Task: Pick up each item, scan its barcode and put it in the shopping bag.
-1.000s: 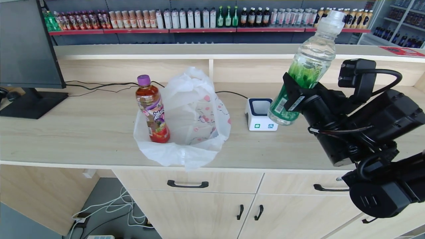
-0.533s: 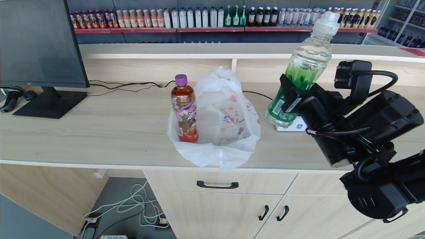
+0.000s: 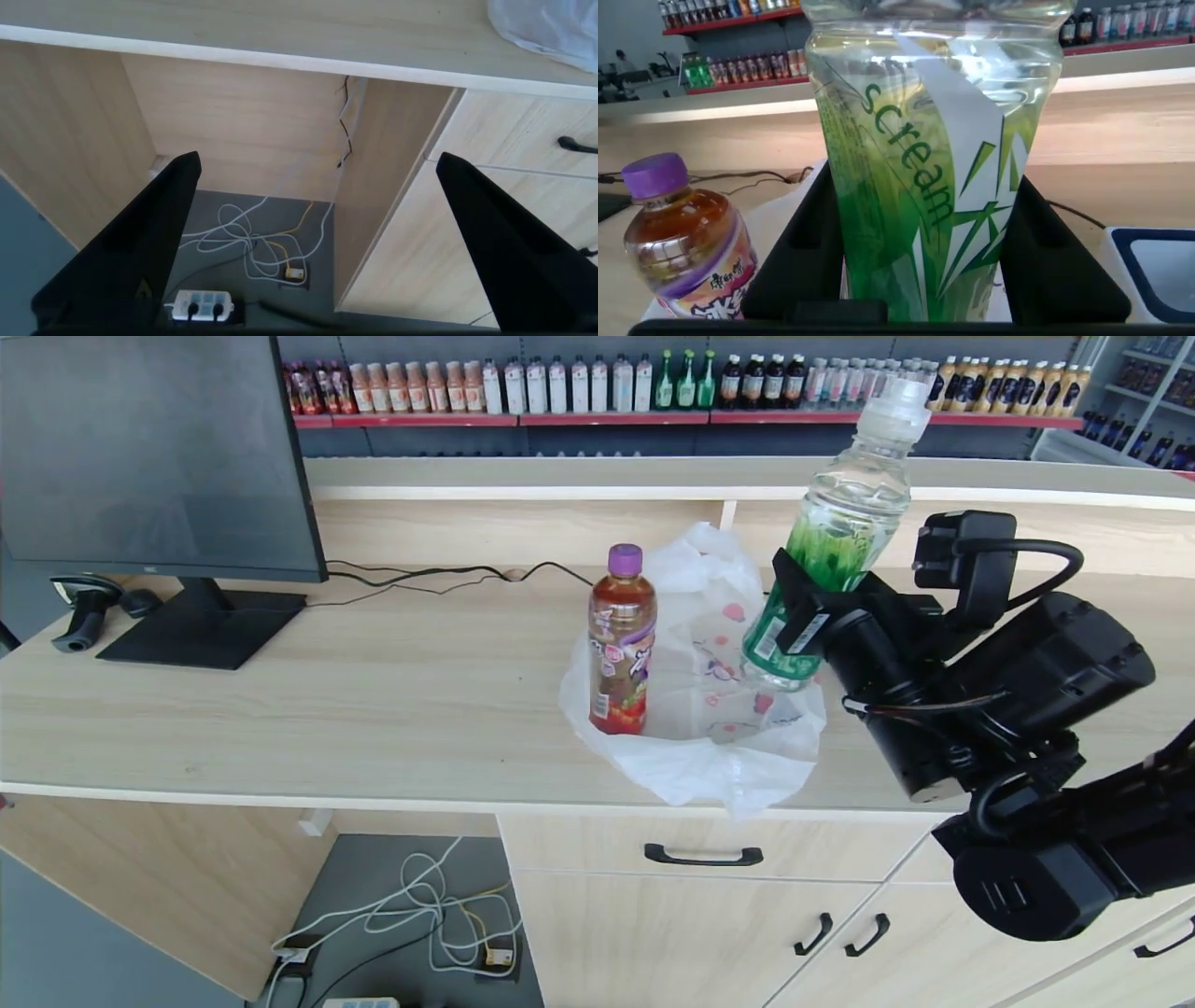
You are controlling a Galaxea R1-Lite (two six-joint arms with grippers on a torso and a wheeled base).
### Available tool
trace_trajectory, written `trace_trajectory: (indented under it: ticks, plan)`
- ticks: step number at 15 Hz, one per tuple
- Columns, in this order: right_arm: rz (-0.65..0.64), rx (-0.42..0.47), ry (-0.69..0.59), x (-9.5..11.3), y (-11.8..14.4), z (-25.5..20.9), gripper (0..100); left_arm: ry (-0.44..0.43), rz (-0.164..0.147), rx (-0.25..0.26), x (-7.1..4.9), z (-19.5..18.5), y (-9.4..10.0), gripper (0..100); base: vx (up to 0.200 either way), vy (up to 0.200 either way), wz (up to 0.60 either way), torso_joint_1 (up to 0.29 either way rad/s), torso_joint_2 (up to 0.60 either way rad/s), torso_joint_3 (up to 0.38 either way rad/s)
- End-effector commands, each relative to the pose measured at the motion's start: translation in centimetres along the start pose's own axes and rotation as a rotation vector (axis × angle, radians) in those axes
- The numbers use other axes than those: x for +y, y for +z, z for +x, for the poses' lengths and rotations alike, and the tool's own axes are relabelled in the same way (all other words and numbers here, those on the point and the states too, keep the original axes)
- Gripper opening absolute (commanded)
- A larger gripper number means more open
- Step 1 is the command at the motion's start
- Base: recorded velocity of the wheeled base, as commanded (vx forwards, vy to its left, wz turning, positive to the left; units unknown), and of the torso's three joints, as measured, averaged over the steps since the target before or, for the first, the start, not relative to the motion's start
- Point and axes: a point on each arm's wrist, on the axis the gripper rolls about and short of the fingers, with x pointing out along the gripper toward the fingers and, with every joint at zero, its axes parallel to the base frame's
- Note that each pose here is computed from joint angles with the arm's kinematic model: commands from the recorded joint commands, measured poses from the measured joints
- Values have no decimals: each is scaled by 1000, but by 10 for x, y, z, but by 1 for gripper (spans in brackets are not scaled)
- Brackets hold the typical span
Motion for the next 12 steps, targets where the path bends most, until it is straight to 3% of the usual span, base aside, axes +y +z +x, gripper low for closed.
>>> trace_trajectory:
  ticks: [1, 7, 12]
  plan:
    - [0, 10, 4, 4, -10, 4, 0, 0, 0, 0, 0, 0, 0, 100, 0, 0, 0, 0, 0, 0]
    - [3, 23, 11, 13, -34, 18, 0, 0, 0, 0, 0, 0, 0, 100, 0, 0, 0, 0, 0, 0]
    - [-22, 26, -23, 3, -53, 33, 0, 0, 0, 0, 0, 0, 0, 100, 0, 0, 0, 0, 0, 0]
